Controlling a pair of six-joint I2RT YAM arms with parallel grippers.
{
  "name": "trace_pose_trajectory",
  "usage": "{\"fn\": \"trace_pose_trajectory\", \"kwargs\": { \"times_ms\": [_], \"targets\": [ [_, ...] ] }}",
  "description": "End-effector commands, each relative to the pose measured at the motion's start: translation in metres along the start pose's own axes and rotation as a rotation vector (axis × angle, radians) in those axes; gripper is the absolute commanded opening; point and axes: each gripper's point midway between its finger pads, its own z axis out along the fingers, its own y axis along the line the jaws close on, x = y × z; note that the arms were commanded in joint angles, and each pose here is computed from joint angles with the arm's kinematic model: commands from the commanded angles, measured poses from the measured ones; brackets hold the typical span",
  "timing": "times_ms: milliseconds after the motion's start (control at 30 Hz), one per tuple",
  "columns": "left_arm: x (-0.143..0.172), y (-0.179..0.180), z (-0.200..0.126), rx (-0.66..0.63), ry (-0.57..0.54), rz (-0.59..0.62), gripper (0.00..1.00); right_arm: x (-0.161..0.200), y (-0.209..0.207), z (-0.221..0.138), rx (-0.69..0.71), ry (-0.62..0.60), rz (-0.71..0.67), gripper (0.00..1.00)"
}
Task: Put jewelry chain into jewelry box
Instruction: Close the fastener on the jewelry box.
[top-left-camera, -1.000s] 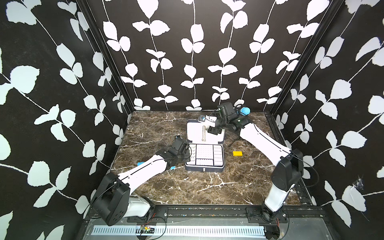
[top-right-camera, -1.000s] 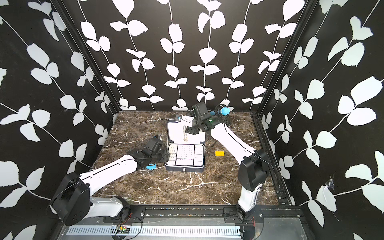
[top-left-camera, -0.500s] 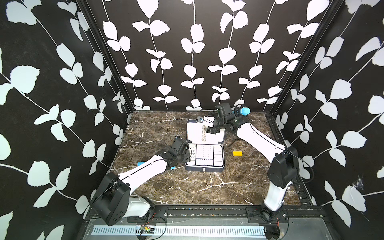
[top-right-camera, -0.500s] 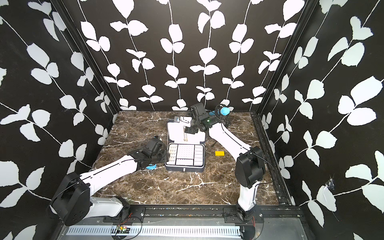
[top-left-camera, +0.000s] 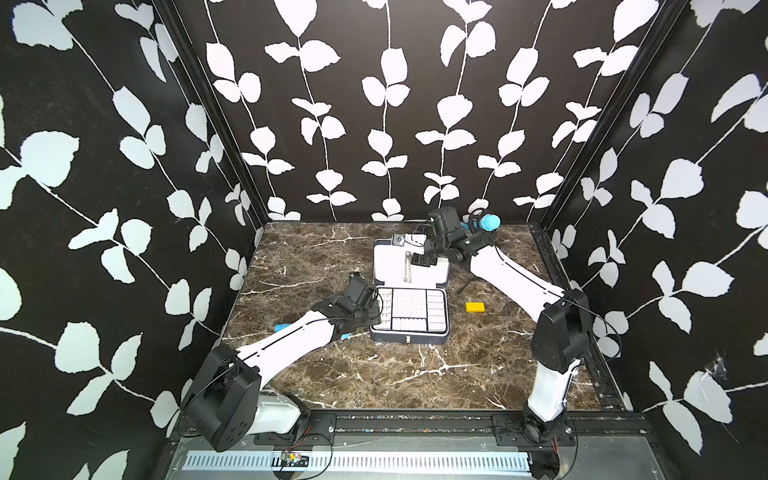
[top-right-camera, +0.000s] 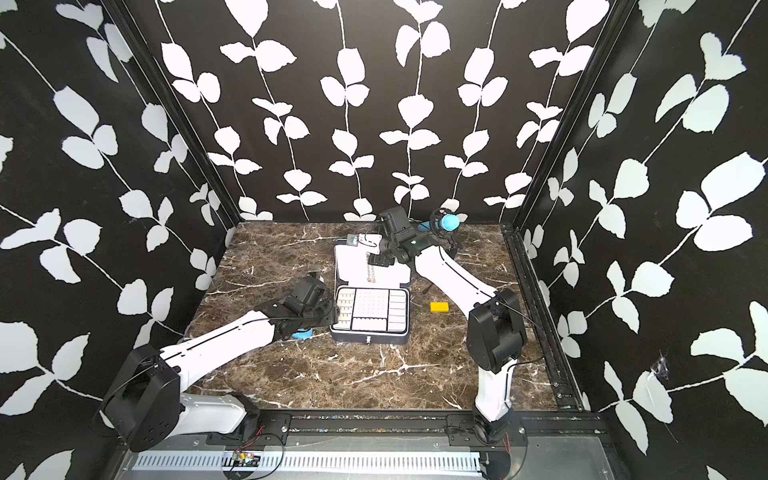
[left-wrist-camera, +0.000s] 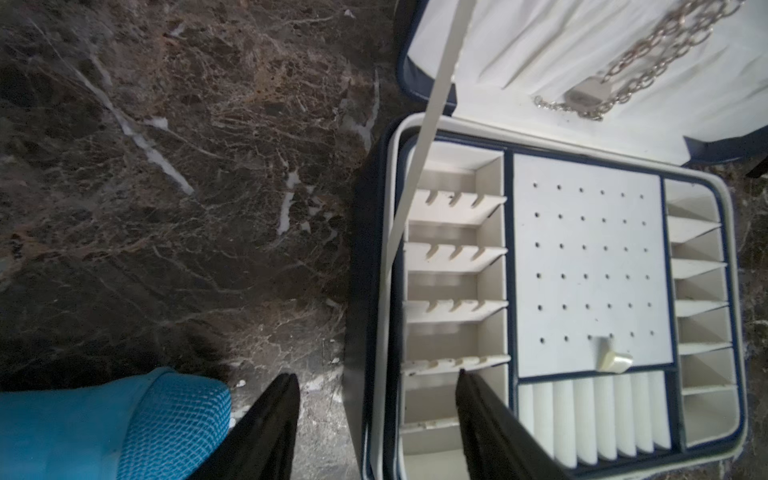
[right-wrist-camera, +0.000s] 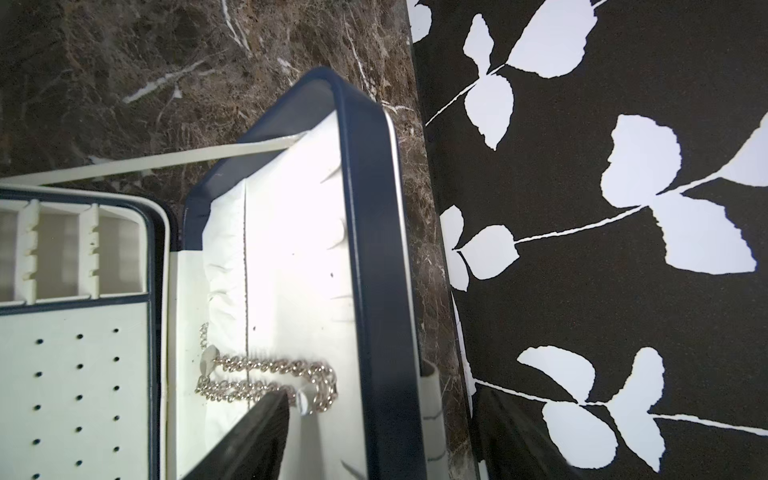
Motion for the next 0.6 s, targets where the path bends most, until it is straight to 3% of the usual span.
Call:
{"fn": "trace_pose_trajectory", "kwargs": {
  "times_ms": [0,233,567],
  "targets": [
    [0.0015,0.0026,0.0006,0.0,-0.002,-0.013,0.63,-0.0037,-0.0091,0.0032,0.031,-0.013,-0.003,0.7],
    [0.0024,0.0037,0.0011,-0.003,-0.001,-0.011,0.63,-0.0011,-0.0106,0.0059,0.042,-0.002,-0.006,0.57],
    [0.0043,0.0058,0.0023,-0.009,0.001,-0.013,0.63,0.0002,-0.0105,0.0063,0.045,0.003,-0.001,0.49]
  ]
}}
